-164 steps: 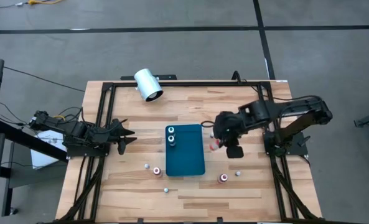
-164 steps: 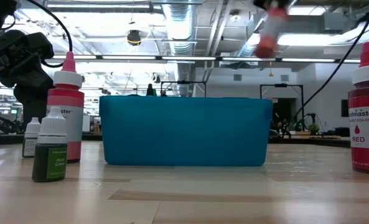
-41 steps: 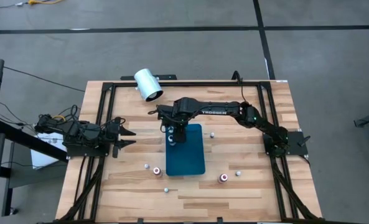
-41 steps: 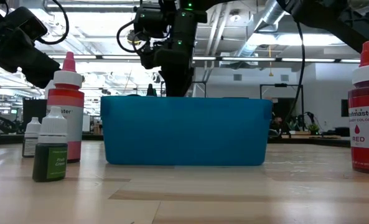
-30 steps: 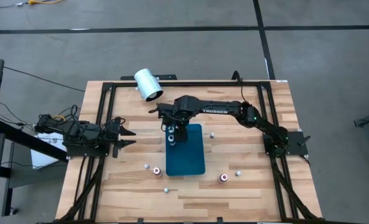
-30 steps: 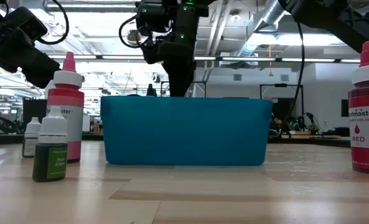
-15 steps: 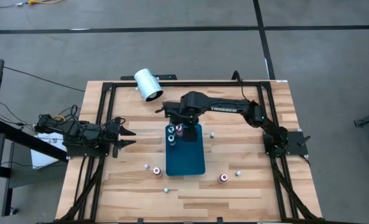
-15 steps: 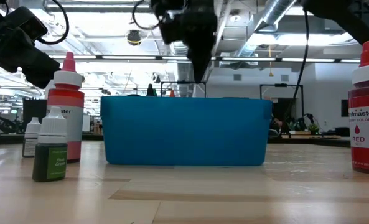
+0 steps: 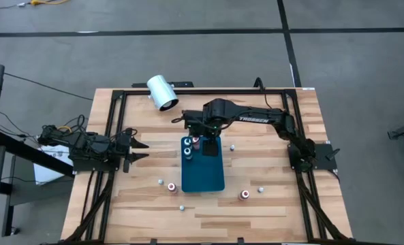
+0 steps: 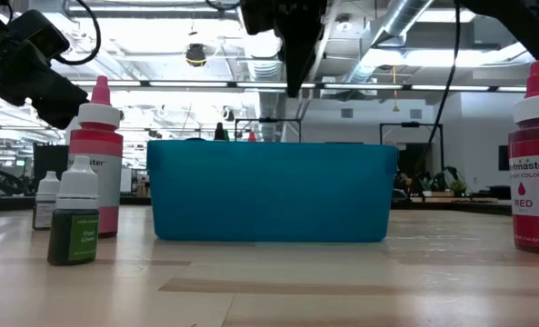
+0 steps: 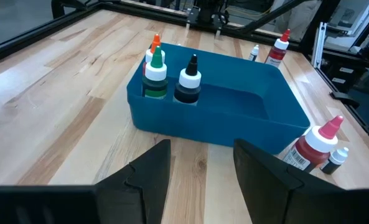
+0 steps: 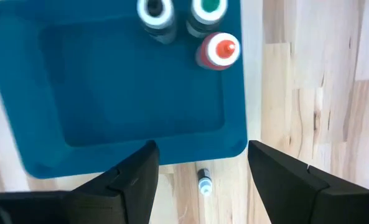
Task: Pick & Place food coloring
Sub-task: Put the large red food coloring bottle into the blue bin
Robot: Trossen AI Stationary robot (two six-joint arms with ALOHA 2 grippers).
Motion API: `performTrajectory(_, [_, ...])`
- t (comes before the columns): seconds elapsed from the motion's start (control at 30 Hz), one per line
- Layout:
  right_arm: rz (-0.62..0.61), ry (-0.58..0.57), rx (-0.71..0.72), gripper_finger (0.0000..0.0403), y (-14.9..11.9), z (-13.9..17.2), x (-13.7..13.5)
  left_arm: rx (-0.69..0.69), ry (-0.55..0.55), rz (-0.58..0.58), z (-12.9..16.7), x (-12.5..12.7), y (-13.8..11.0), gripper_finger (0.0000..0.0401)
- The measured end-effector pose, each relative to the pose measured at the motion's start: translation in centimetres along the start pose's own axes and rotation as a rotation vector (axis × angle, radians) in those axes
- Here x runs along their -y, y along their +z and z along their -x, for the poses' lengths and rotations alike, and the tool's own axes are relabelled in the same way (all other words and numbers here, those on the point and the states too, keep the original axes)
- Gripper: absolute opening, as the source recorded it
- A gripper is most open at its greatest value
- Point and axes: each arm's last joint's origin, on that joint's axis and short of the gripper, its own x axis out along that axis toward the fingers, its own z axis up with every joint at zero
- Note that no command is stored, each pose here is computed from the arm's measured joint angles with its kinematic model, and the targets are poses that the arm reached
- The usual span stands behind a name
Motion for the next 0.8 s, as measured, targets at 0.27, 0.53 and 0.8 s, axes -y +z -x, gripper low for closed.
performTrajectory(0.27, [0.008, -0.039, 0.071, 0.0234, -0.8, 2.5, -1.9, -0.002, -0.007, 0.006, 0.0, 0.0, 0.0, 0.0167])
performTrajectory(0.53, [0.041, -0.115, 0.153, 0.0234, -0.2, 2.5, -3.5, 0.001, -0.008, 0.006, 0.0, 0.0, 0.0, 0.0167])
performTrajectory(0.8, [0.069, -0.112, 0.112, 0.0234, 0.3, -1.8, -4.6, 0.000, -0.016, 0.007, 0.0, 0.1, 0.0, 0.0167])
